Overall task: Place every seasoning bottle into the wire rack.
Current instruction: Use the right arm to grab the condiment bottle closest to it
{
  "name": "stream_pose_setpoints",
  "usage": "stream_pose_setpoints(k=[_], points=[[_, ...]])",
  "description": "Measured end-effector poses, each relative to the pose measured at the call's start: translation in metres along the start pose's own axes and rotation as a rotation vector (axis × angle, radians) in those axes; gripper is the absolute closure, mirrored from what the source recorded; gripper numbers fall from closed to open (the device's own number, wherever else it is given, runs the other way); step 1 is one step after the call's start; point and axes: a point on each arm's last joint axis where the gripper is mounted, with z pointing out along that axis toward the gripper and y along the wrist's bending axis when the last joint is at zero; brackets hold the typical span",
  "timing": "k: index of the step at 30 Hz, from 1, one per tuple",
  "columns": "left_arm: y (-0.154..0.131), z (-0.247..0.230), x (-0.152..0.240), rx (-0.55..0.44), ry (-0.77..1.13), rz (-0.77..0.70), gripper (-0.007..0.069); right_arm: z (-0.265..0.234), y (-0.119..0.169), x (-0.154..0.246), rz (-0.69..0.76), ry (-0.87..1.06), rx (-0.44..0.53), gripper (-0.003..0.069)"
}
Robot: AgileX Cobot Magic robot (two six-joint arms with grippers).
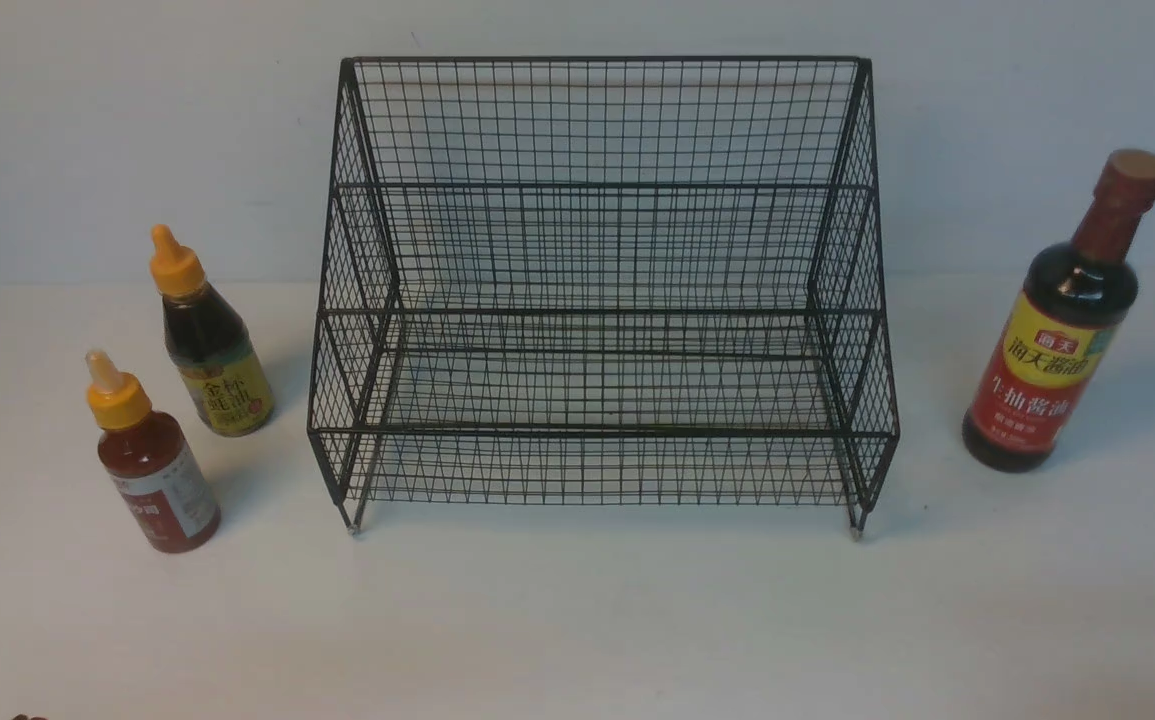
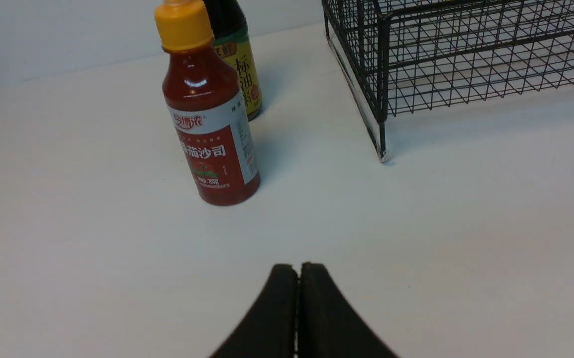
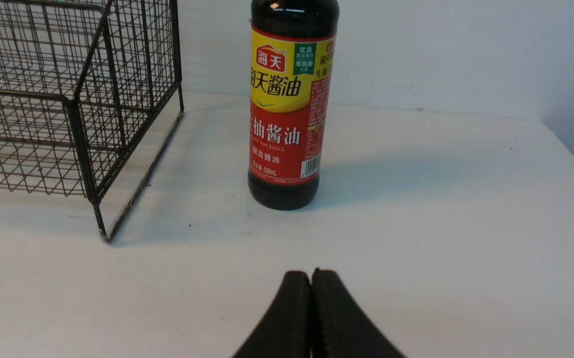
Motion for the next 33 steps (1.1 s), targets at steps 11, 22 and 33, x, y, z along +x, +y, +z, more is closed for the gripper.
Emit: stream_pose_setpoints(k=[11,22,33], points=[[0.0,0.0,0.0,0.0,0.0,0.0,0.0637,0.0,0.0,0.0,0.0,0.0,0.0,0.0674],[0.0,0.0,0.0,0.0,0.0,0.0,0.0637,0.0,0.0,0.0,0.0,0.0,0.0,0.0674],[0.0,0.0,0.0,0.0,0.0,0.0,0.0637,0.0,0.003,-0.012,0.033,-0.16,-0.033,0.0674]])
